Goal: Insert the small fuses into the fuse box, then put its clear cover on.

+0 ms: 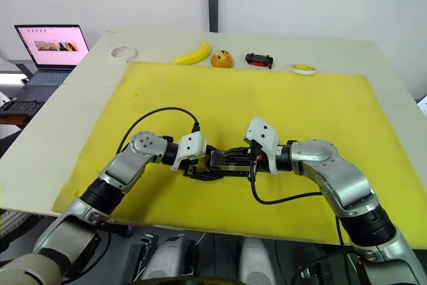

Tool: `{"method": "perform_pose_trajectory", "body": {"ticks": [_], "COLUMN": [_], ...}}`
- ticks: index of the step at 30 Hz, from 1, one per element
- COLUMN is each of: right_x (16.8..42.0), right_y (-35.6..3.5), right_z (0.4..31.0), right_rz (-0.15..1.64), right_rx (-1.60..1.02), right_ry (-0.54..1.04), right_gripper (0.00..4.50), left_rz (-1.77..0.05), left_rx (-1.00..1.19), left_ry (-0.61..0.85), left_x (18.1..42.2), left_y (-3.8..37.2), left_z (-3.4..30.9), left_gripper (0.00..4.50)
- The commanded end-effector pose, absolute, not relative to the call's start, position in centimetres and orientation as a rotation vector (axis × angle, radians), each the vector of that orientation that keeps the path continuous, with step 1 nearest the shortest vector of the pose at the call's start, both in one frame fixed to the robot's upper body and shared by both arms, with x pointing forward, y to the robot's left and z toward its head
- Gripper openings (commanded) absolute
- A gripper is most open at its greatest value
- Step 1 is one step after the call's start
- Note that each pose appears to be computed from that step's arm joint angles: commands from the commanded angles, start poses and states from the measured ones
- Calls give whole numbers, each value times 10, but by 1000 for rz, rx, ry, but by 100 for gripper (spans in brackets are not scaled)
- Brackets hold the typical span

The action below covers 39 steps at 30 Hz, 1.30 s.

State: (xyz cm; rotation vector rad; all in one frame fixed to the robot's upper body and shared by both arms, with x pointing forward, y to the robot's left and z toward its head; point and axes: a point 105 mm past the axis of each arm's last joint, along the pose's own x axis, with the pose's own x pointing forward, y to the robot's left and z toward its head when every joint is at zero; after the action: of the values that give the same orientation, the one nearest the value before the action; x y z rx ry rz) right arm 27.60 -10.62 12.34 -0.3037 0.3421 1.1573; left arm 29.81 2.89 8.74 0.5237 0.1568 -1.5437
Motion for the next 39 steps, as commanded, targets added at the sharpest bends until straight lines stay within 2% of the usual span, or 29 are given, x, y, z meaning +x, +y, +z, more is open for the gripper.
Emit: {"method": "perform_pose_trajectory", "body": {"ticks": [1, 8, 11, 14, 16, 18, 22, 25, 32, 34, 36, 39], "right_x": [264, 269, 273, 276, 273, 256, 231, 220, 206, 206, 205, 204], "right_y": [-135, -132, -125, -120, -124, -136, -164, -185, -204, -203, -202, -202], "right_z": [55, 72, 91, 131, 155, 174, 183, 185, 188, 189, 191, 197], "right_rz": [1030, 1023, 1039, 1040, 1031, 1067, 1090, 1065, 1014, 1012, 1015, 1017], "right_rx": [-294, -301, -287, -276, -255, -313, -423, -450, -466, -467, -471, -471], "right_ry": [706, 602, 482, 267, 185, 148, 210, 284, 324, 317, 310, 301], "right_gripper": [6, 6, 6, 6, 6, 6, 6, 86, 439, 450, 450, 450], "left_rz": [-1597, -1595, -1596, -1593, -1592, -1594, -1613, -1622, -1635, -1633, -1623, -1610], "left_rx": [553, 556, 556, 554, 553, 552, 550, 549, 557, 560, 581, 588], "left_ry": [37, 37, 39, 45, 50, 55, 53, 48, 89, 123, 150, 178], "left_x": [292, 293, 293, 294, 294, 293, 291, 291, 291, 292, 294, 292], "left_y": [19, 19, 19, 19, 20, 21, 19, 16, 17, 25, 42, 76], "left_z": [109, 109, 108, 106, 104, 102, 100, 98, 89, 87, 89, 102], "left_gripper": [261, 261, 261, 261, 261, 261, 261, 261, 261, 365, 445, 445]}}
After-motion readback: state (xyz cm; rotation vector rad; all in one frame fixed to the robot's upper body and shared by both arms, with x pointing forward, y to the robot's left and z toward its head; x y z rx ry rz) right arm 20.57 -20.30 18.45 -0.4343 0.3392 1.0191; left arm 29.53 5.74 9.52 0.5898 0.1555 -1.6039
